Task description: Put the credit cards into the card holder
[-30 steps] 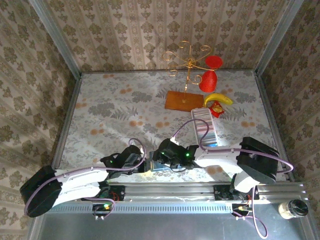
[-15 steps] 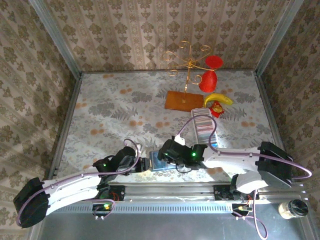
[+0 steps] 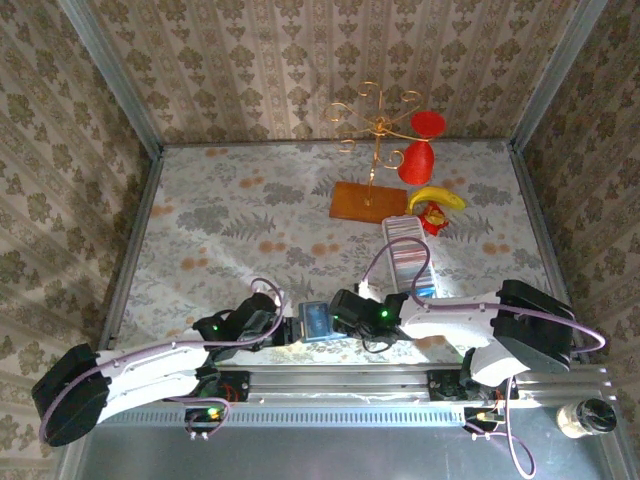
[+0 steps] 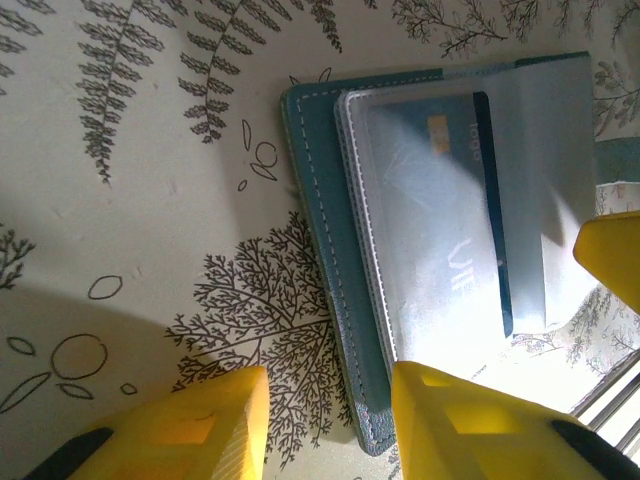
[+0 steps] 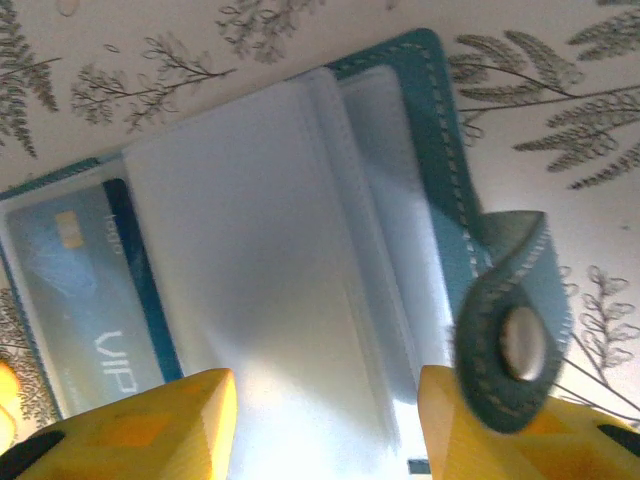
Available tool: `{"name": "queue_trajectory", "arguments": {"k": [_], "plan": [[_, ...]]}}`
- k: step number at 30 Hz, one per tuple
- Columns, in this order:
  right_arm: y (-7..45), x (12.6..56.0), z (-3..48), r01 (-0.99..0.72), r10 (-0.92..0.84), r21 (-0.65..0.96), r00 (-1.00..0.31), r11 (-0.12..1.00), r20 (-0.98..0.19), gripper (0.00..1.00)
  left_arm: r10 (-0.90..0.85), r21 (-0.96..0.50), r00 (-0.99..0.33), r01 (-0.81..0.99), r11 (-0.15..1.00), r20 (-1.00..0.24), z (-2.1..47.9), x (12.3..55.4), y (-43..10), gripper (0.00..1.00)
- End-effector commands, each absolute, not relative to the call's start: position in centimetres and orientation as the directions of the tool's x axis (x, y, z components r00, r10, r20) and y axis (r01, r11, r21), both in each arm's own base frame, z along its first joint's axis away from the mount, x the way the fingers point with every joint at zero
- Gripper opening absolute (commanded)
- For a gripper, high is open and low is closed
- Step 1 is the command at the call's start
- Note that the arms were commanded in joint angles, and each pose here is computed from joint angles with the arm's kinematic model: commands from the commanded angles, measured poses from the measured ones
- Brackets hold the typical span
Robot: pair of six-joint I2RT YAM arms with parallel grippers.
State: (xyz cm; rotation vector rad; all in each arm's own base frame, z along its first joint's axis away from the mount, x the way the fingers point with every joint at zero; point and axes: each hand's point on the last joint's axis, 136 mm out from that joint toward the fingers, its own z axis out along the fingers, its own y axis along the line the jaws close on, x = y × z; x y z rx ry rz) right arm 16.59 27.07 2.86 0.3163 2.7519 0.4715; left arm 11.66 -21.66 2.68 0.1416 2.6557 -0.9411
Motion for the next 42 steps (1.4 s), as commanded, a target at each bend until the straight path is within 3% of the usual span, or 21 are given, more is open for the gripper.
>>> {"name": "queue_trajectory", "arguments": {"k": [1,14,31,42], "plan": [[27.5,17.0,3.1,0.157,0.271,0.363,-0.918,0.919,-0.290,0.50,-0.008,-0.612,-0.943,0.209,0.763,-0.332,3.1,11.6,-22.3,0.36],[26.2,16.7,4.9,0.137,0.245,0.325,-0.915,0.936,-0.319,0.55,-0.007,-0.611,-0.944,0.208,0.764,-0.330,3.1,11.6,-22.4,0.32],[28.3,16.0,2.0,0.149,0.245,0.361,-0.940,0.921,-0.237,0.53,0.002,-0.607,-0.945,0.211,0.766,-0.327,2.9,11.4,-22.5,0.30],[27.9,16.4,4.4,0.125,0.233,0.350,-0.929,0.928,-0.287,0.55,0.004,-0.608,-0.947,0.210,0.766,-0.322,2.8,11.4,-22.7,0.28]]}}
